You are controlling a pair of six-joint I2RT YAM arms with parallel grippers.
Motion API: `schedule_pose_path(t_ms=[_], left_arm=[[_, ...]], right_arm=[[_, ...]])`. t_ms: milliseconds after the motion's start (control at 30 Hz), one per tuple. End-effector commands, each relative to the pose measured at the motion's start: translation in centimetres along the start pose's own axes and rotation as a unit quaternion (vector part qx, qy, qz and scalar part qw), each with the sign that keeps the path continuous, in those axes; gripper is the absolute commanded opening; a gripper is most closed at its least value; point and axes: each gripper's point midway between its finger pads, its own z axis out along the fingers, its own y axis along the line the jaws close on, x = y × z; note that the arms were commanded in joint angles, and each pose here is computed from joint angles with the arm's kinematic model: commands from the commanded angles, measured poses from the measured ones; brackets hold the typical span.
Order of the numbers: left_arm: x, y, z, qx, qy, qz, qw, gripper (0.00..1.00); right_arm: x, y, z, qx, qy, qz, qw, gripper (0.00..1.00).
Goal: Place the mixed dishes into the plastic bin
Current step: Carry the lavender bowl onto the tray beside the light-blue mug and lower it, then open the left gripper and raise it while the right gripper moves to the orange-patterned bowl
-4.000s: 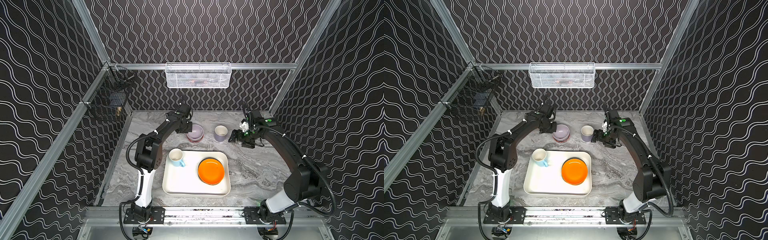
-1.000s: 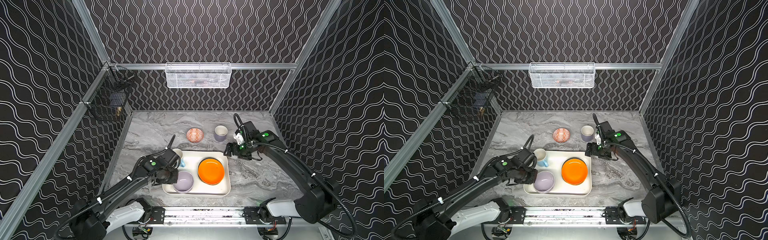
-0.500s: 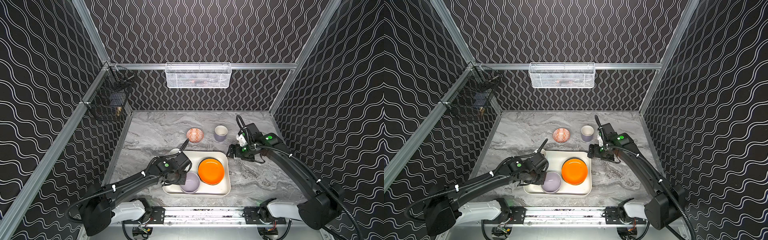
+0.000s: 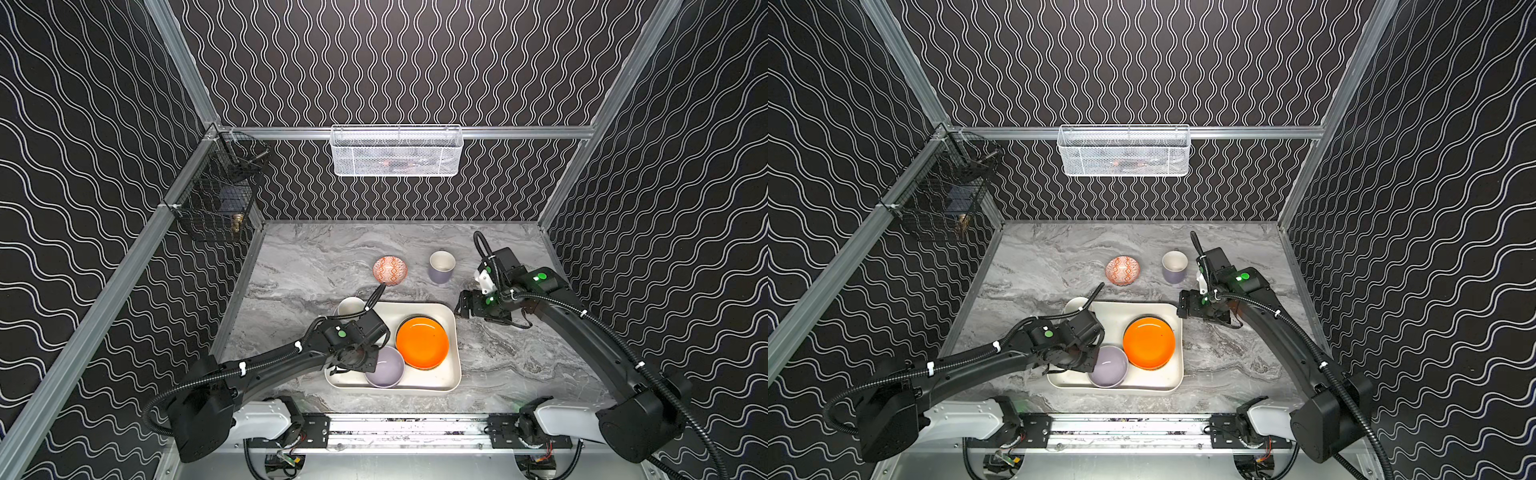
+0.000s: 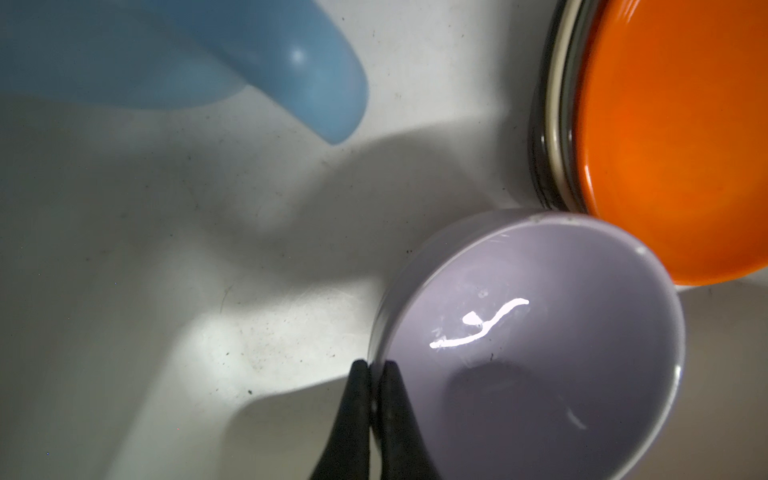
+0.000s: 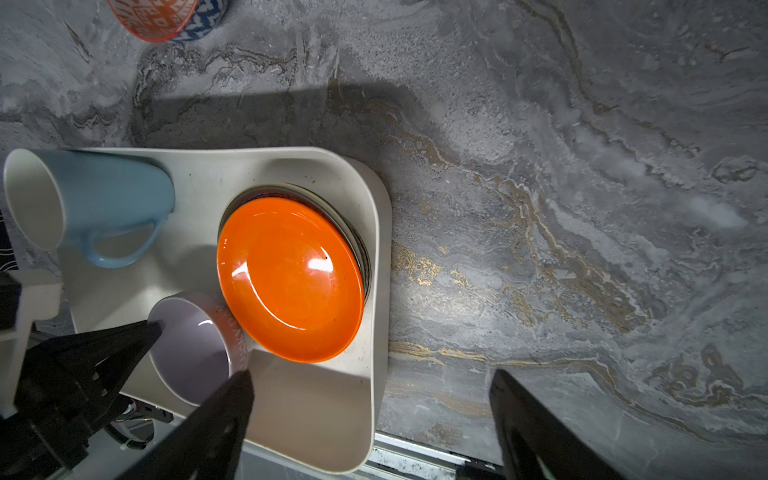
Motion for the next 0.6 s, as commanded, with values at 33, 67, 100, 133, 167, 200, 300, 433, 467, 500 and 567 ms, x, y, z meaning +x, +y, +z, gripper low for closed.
schedule_pose_path(t_ms=[33, 67, 100, 133, 167, 200, 300, 433, 467, 500, 567], left_arm=[[-0.5, -0.4, 0.4, 0.005, -0.005, -0.003, 1.0, 0.23], [-0.5, -0.4, 0.3, 0.003, -0.005, -0.003, 1.0, 0.29], [-0.6, -0.3, 0.0, -0.001, -0.007, -0.002, 1.0, 0.36], [-0.7, -0.2, -0.2, -0.004, -0.01, -0.002, 1.0, 0.42], [-0.9, -0.1, -0.5, -0.006, -0.013, -0.001, 1.0, 0.49], [-1.1, -0.1, -1.0, -0.008, -0.018, -0.001, 1.0, 0.54], [-1.8, -0.3, -2.6, -0.007, -0.028, 0.002, 1.0, 0.62], [-3.4, -0.9, -6.0, 0.0, -0.051, 0.006, 0.999, 0.66], [-4.0, -0.9, -7.0, -0.003, -0.062, 0.007, 0.998, 0.68], [-4.8, -0.8, -8.3, -0.008, -0.077, 0.008, 0.997, 0.71], [-6.7, -0.4, -10.6, -0.021, -0.103, 0.008, 0.994, 0.77]], right_arm=[[0.1, -0.1, -0.2, 0.006, 0.004, 0.0, 1.0, 0.9], [0.0, -0.1, -0.2, 0.006, 0.004, 0.0, 1.0, 0.9], [-0.1, 0.0, -0.2, 0.006, 0.003, -0.001, 1.0, 0.9], [-0.3, 0.0, -0.2, 0.006, 0.003, -0.002, 1.0, 0.9], [-0.4, 0.1, -0.1, 0.005, 0.002, -0.004, 1.0, 0.9], [-0.6, 0.3, -0.1, 0.003, 0.002, -0.005, 1.0, 0.9], [-1.5, 1.0, 0.2, -0.007, 0.001, -0.011, 1.0, 0.89], [-3.7, 2.3, 0.9, -0.016, -0.002, -0.017, 1.0, 0.8], [-4.4, 2.8, 1.0, -0.021, -0.004, -0.019, 1.0, 0.78], [-5.2, 3.3, 1.5, -0.025, -0.003, -0.019, 1.0, 0.75], [-7.0, 4.5, 2.1, -0.039, -0.004, -0.021, 0.999, 0.69]])
